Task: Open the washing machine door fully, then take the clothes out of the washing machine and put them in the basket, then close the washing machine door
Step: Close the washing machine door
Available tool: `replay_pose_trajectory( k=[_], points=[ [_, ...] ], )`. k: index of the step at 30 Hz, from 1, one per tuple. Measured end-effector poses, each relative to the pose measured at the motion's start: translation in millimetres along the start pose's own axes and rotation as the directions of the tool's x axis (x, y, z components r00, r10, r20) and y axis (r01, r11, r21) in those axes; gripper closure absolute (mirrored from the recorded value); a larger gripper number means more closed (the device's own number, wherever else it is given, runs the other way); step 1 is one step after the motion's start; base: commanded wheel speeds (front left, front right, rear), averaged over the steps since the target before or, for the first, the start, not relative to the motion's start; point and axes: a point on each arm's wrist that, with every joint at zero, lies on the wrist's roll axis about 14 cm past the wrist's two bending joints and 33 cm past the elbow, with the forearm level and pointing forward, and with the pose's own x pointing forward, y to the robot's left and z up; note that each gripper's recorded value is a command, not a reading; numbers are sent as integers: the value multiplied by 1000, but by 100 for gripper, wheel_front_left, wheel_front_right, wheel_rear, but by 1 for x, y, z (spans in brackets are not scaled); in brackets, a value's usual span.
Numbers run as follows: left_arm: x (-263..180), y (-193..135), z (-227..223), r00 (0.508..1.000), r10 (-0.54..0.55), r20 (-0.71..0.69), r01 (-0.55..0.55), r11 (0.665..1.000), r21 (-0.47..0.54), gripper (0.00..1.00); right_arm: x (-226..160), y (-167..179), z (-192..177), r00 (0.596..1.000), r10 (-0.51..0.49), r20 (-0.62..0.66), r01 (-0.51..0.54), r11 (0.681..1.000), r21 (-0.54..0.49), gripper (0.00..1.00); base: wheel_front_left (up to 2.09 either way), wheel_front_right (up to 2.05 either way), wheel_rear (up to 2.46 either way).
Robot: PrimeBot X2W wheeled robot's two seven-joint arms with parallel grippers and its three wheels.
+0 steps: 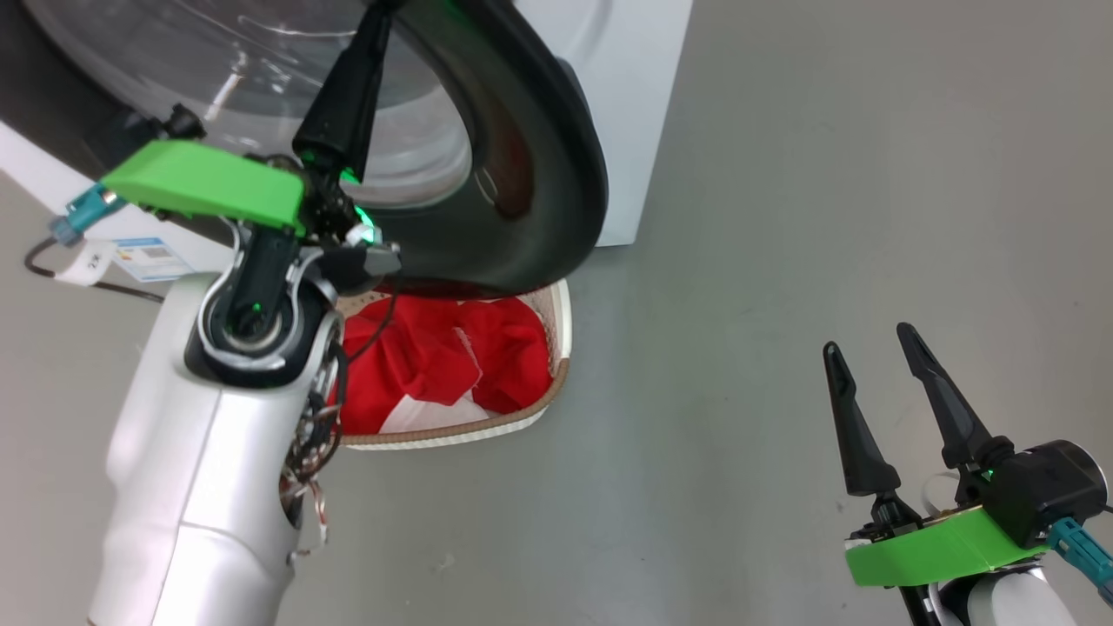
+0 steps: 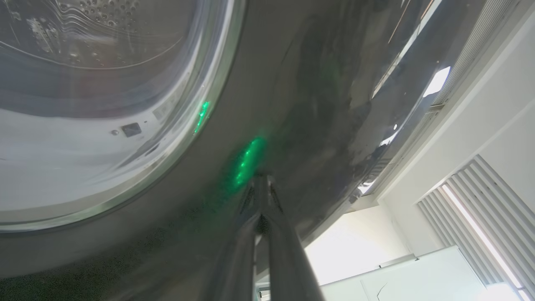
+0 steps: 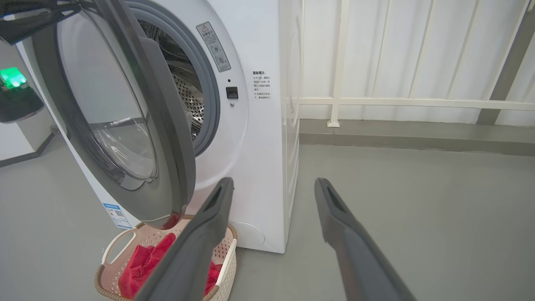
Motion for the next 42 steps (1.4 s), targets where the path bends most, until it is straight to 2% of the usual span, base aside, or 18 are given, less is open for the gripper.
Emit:
replay_pose_trajectory(
  k=[11, 20, 35, 42],
  points=[
    [28, 17, -9, 999, 39, -12, -39, 999, -19, 100, -4, -16, 2, 999, -46, 2, 46, 999, -16, 0, 0, 0, 0],
    [47, 17, -9, 1000, 14, 0, -14, 998, -68, 100, -10, -29, 1, 996, -87, -8, 87, 996, -29, 0, 0, 0, 0],
    [60, 30, -15, 999, 33, -7, -33, 995, -95, 100, -17, -41, 1, 992, -123, -14, 123, 992, -43, 0, 0, 0, 0],
    [56, 16, -19, 999, -11, -37, 7, 995, -96, 100, -17, -40, 5, 993, -121, -2, 121, 992, -38, 0, 0, 0, 0]
  ],
)
